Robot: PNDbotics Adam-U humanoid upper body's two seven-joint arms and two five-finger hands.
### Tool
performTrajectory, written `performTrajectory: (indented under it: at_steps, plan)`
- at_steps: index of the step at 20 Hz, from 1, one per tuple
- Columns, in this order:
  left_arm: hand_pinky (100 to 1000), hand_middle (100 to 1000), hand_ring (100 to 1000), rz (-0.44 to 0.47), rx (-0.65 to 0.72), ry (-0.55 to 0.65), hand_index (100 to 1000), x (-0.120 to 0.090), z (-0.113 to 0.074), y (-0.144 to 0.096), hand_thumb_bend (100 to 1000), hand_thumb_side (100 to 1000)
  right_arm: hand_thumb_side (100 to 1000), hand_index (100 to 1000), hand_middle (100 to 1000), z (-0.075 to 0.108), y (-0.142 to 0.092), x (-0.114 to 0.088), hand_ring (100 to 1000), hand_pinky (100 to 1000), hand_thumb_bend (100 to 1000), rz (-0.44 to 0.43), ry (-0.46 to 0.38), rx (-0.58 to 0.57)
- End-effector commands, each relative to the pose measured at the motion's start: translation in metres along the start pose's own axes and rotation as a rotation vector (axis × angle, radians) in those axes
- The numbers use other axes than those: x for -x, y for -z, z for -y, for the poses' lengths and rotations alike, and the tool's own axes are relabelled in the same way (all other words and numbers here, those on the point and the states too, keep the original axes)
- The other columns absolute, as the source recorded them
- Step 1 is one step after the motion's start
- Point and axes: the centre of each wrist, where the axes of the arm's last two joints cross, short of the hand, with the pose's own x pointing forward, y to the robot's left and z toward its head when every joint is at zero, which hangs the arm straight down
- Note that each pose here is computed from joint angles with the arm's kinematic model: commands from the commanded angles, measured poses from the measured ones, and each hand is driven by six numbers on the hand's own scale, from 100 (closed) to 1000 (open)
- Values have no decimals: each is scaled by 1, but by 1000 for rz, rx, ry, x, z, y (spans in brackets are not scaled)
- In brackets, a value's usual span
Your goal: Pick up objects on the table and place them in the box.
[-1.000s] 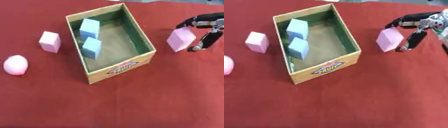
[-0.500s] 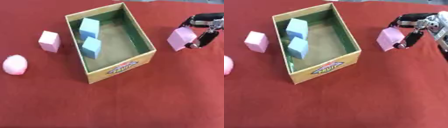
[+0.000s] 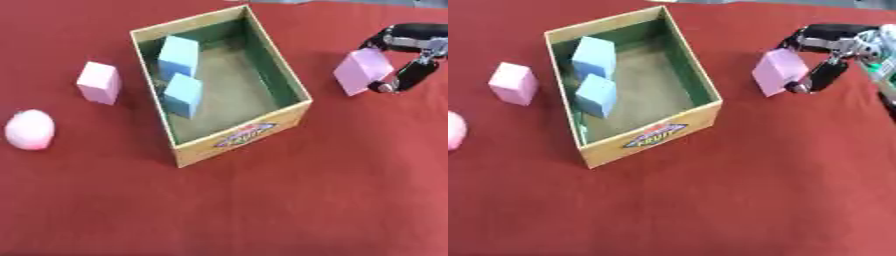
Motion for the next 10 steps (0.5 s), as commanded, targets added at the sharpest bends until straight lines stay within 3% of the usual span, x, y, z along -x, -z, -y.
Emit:
performTrajectory:
  at_steps: [1, 10]
  plan:
    - [866, 663, 720, 29, 9, 0, 796, -5, -1, 6, 272, 763, 100, 605, 469, 37, -21, -7, 736, 792, 100, 6, -49, 99]
    - [865, 663, 722, 33, 19, 7, 796, -5, -3, 7, 272, 759, 100, 611, 493, 107, -38, -96, 679, 755, 100, 231, -181, 204]
